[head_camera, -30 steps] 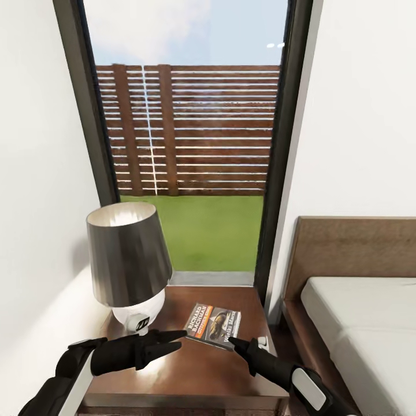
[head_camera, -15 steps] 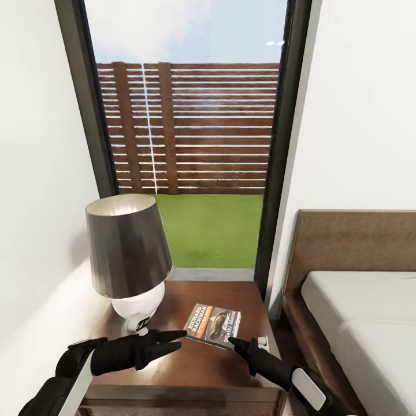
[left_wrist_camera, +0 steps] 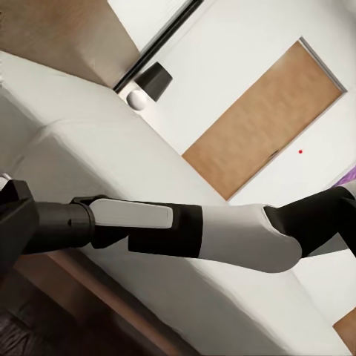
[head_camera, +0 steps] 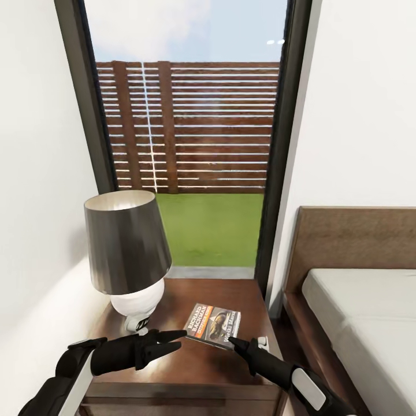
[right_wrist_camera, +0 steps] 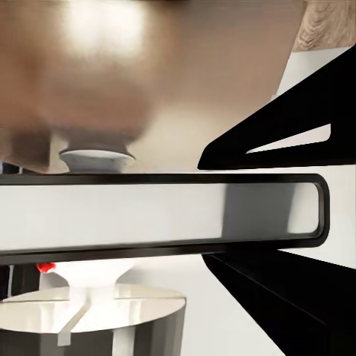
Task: In the bedroom, move the book from the bed onto either nightstand, and place the two sandals side by side next to the bed.
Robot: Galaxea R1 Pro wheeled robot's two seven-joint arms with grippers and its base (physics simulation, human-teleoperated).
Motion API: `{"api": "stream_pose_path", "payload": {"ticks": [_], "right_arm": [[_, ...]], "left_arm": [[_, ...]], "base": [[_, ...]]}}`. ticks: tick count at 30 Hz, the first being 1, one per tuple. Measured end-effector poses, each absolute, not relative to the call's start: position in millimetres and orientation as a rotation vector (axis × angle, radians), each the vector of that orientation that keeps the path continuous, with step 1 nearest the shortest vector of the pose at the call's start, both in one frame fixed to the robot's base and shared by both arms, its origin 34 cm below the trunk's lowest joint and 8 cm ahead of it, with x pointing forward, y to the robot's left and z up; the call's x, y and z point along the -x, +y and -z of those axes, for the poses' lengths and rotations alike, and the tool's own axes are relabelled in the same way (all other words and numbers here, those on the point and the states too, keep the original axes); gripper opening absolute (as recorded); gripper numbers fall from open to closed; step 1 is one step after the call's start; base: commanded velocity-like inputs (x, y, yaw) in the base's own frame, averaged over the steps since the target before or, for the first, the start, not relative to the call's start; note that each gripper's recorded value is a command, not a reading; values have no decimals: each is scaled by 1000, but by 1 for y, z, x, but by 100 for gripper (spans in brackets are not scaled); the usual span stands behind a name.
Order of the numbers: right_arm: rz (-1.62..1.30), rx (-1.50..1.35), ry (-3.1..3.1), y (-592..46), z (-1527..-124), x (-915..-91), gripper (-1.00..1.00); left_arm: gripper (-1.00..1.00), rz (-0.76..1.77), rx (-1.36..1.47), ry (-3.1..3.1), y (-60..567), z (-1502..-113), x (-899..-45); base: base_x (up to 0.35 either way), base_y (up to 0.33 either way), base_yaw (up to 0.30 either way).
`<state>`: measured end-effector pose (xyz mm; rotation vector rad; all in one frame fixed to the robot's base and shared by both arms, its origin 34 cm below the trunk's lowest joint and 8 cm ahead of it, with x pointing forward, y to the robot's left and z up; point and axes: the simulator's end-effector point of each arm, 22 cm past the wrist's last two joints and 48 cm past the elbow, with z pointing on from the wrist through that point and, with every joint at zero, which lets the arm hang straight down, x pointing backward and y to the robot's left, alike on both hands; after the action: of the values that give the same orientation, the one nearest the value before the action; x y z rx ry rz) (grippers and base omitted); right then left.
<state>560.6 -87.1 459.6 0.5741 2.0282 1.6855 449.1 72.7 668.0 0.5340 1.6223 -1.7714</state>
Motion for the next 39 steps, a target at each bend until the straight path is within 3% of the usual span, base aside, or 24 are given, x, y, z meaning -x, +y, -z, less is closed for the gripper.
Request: {"api": "stream_pose_path", "payload": {"ticks": [39], "right_arm": [[-1685,-648,2083,-88,-407,-551,-100]], "left_arm": [[100,1812,-470,1675,73,-623,-456]], "base": [[16,0,0]]}}
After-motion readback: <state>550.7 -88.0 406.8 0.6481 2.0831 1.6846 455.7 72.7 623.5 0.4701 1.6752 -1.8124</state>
